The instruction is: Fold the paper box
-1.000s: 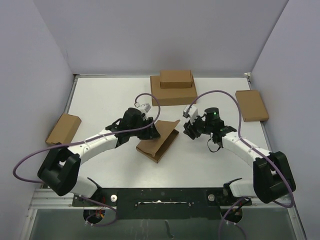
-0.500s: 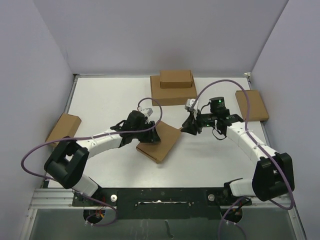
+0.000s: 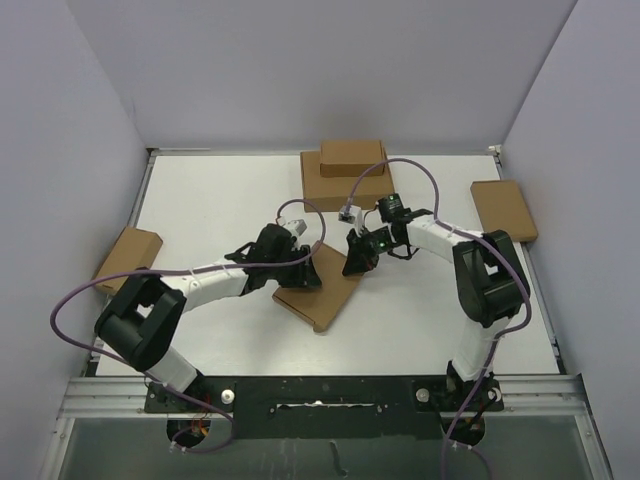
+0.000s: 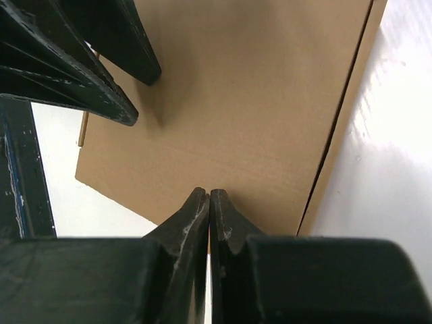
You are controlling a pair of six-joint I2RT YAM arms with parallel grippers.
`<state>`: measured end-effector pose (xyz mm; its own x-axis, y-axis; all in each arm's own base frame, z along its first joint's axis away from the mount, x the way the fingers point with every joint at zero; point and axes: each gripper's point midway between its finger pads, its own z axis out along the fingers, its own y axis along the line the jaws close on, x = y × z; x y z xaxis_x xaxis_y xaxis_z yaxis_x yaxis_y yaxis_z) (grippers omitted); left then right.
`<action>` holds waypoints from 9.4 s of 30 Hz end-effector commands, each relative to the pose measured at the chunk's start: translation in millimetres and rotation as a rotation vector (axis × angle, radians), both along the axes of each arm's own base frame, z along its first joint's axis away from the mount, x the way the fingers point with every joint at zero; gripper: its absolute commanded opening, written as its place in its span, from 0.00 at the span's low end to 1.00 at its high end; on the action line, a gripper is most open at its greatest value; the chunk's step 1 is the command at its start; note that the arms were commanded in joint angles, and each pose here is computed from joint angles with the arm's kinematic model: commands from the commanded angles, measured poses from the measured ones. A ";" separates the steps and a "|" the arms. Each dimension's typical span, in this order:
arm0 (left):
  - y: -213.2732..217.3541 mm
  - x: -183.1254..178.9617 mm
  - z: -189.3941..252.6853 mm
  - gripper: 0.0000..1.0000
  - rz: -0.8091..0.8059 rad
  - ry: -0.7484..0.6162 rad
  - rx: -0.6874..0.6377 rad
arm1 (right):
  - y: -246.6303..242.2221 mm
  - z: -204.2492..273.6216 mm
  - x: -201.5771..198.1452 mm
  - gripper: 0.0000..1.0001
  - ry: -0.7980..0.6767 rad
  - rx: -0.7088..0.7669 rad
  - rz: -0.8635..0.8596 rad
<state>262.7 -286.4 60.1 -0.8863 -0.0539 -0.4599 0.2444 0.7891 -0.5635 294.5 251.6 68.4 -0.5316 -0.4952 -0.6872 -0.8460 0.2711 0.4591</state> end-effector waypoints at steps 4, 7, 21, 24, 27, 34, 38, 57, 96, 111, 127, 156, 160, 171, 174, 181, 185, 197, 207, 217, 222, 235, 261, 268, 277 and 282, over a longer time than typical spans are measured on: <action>-4.3 -1.3 -16.4 0.38 -0.015 0.025 0.006 | -2.7 -3.0 10.0 0.01 -0.003 -0.071 -0.024; -4.3 -1.4 -18.9 0.38 -0.017 0.032 0.008 | -4.0 -9.6 8.2 0.02 0.018 -0.082 -0.024; -5.4 13.1 63.8 0.48 -0.002 -0.155 -0.092 | -1.2 54.1 1.2 0.19 -0.020 0.149 -0.002; 4.7 15.3 80.8 0.53 0.022 -0.221 -0.099 | -3.5 56.4 0.7 0.20 0.008 0.180 -0.013; 24.2 17.0 87.7 0.62 0.068 -0.294 -0.088 | -8.2 55.0 0.1 0.22 0.057 0.215 -0.046; 74.6 18.5 75.0 0.98 0.197 -0.311 -0.157 | -22.2 48.2 6.2 0.31 0.097 0.214 -0.104; 89.4 23.5 64.2 0.98 0.215 -0.255 -0.197 | -17.2 51.3 -1.2 0.27 0.132 0.256 -0.068; 78.3 24.0 3.6 0.86 0.203 -0.013 -0.205 | -7.9 -20.3 -6.4 0.08 0.187 -0.034 -0.032; 15.1 0.8 6.3 0.50 0.120 0.055 -0.395 | -26.0 -40.7 -10.9 0.08 0.267 -0.075 -0.037; 8.8 -0.9 48.9 0.25 -0.005 -0.102 -0.396 | -28.8 36.8 -0.3 0.24 0.161 0.181 -0.004; 40.2 8.2 121.7 0.18 -0.171 -0.408 0.026 | -93.1 89.8 32.0 0.26 0.068 0.325 -0.213; -73.4 -10.7 89.9 0.16 -0.707 -1.311 0.781 | -124.5 80.0 48.0 0.27 0.075 0.303 -0.339; -80.7 -10.6 71.9 0.17 -0.755 -1.358 0.836 | -125.0 79.3 48.3 0.27 0.075 0.303 -0.340; -84.0 -19.3 14.2 0.38 -0.790 -1.245 0.817 | -104.6 81.1 37.2 0.29 0.084 0.326 -0.263; -83.1 -21.7 6.8 0.45 -0.792 -1.221 0.814 | -92.7 75.2 31.8 0.29 0.088 0.297 -0.223; -74.6 -39.4 -8.2 0.74 -0.842 -1.119 0.790 | -84.6 61.1 28.8 0.29 0.110 0.254 -0.197; -72.8 -61.8 -12.9 0.85 -0.894 -1.022 0.700 | -85.0 59.4 29.2 0.29 0.108 0.243 -0.199; -70.9 -107.6 48.3 0.98 -0.692 -0.742 0.241 | -91.4 42.4 32.7 0.29 0.072 0.134 -0.202; -31.3 -75.8 54.0 0.68 -0.097 -0.215 -0.258 | -86.2 10.8 31.5 0.18 0.074 -0.015 -0.163; -7.7 -37.2 17.1 0.72 0.149 -0.042 -0.136 | -88.0 -17.9 28.0 0.16 0.114 -0.122 -0.149; -13.1 -14.5 1.6 0.73 0.156 0.013 -0.056 | -85.9 -13.6 20.4 0.16 0.127 -0.103 -0.130; -14.0 29.6 -13.5 0.58 0.073 0.010 0.069 | -98.5 41.3 50.9 0.28 -0.167 -0.072 -0.129; -54.7 128.7 50.8 0.63 -0.058 -0.224 0.158 | -140.5 -0.2 38.4 0.10 -0.118 -0.228 -0.098; -19.2 102.2 113.9 0.64 0.034 -0.350 0.103 | -143.6 -2.7 35.4 0.10 -0.123 -0.252 -0.095; 13.5 -2.2 74.9 0.63 0.181 -0.133 -0.145 | -136.8 -9.2 9.2 0.10 -0.091 -0.253 -0.026; 9.1 -34.5 48.5 0.64 0.221 -0.043 -0.190 | -131.9 -8.2 -10.5 0.09 -0.075 -0.234 0.020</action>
